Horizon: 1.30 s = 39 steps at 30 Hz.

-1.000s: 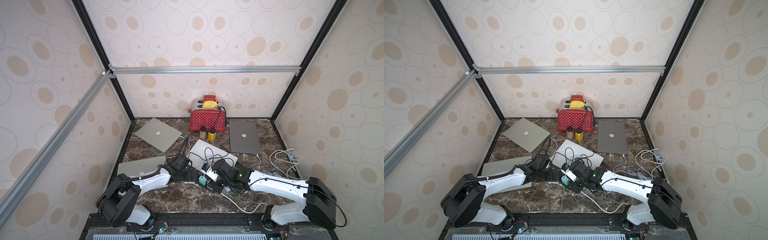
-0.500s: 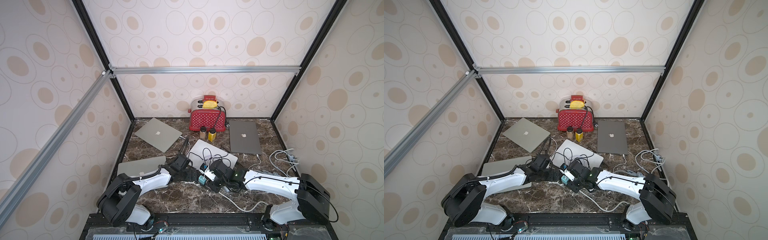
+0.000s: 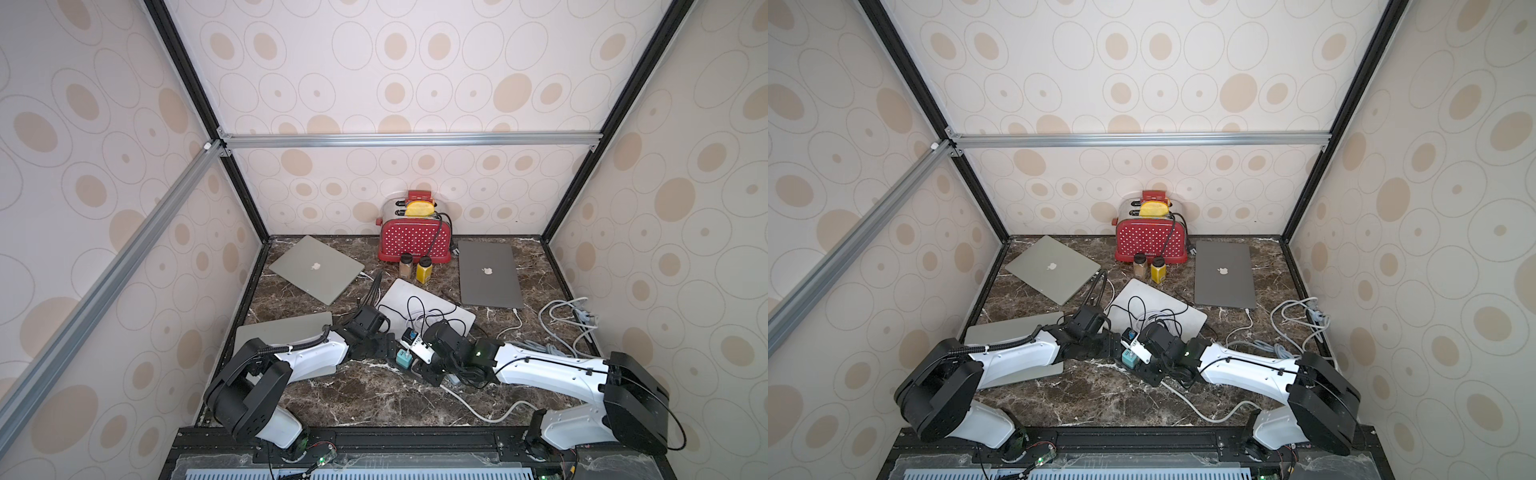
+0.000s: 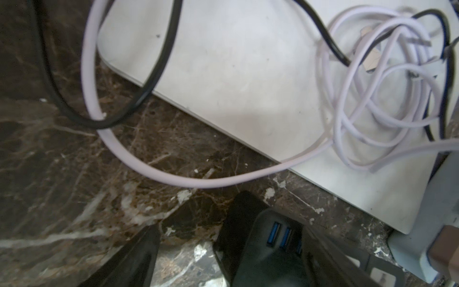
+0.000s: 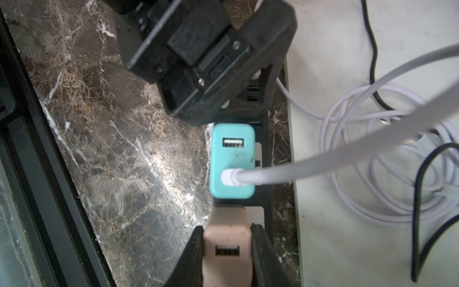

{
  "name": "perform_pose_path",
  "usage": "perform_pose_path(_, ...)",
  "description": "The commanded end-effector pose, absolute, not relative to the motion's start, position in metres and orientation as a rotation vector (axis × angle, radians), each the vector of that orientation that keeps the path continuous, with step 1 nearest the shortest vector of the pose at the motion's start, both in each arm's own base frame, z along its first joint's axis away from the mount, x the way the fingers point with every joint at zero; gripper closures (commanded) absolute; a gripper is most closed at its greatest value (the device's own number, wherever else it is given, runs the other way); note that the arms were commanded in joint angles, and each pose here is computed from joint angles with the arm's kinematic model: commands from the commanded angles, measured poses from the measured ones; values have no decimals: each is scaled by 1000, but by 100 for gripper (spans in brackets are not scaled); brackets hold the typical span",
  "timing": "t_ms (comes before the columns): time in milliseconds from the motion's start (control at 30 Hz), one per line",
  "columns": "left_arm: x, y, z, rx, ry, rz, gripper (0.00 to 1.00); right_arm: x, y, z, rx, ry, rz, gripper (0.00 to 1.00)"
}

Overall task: Unplug the laptop charger
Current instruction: Remove the plug from the socket.

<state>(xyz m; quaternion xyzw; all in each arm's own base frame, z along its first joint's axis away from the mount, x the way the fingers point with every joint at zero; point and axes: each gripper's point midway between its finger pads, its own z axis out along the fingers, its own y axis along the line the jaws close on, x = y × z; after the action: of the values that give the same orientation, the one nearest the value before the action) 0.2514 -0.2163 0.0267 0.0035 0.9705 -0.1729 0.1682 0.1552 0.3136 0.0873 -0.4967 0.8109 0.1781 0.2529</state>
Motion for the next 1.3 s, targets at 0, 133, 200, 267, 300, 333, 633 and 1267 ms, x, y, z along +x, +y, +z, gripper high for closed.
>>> perform_pose_path(0,190,-177,-27,-37,3039,-256,11,163,323,94,-1343,2168,466,100)
perform_pose_path(133,187,-174,-28,-21,3053,-200,12,165,322,97,-1335,2154,451,100)
perform_pose_path(200,186,-173,-29,-2,3065,-160,13,168,316,100,-1327,2149,404,100)
perform_pose_path(267,184,-171,-32,3,3080,-126,17,172,309,104,-1308,2136,361,100)
perform_pose_path(300,184,-170,-34,-1,3083,-116,19,173,307,106,-1300,2130,350,100)
perform_pose_path(333,183,-169,-36,-3,3086,-110,22,174,305,107,-1298,2121,341,100)
perform_pose_path(633,179,-177,-50,10,3110,-129,29,175,318,123,-1184,2146,535,100)
perform_pose_path(1267,180,-179,-60,64,3126,-133,32,182,301,134,-1123,2155,513,100)
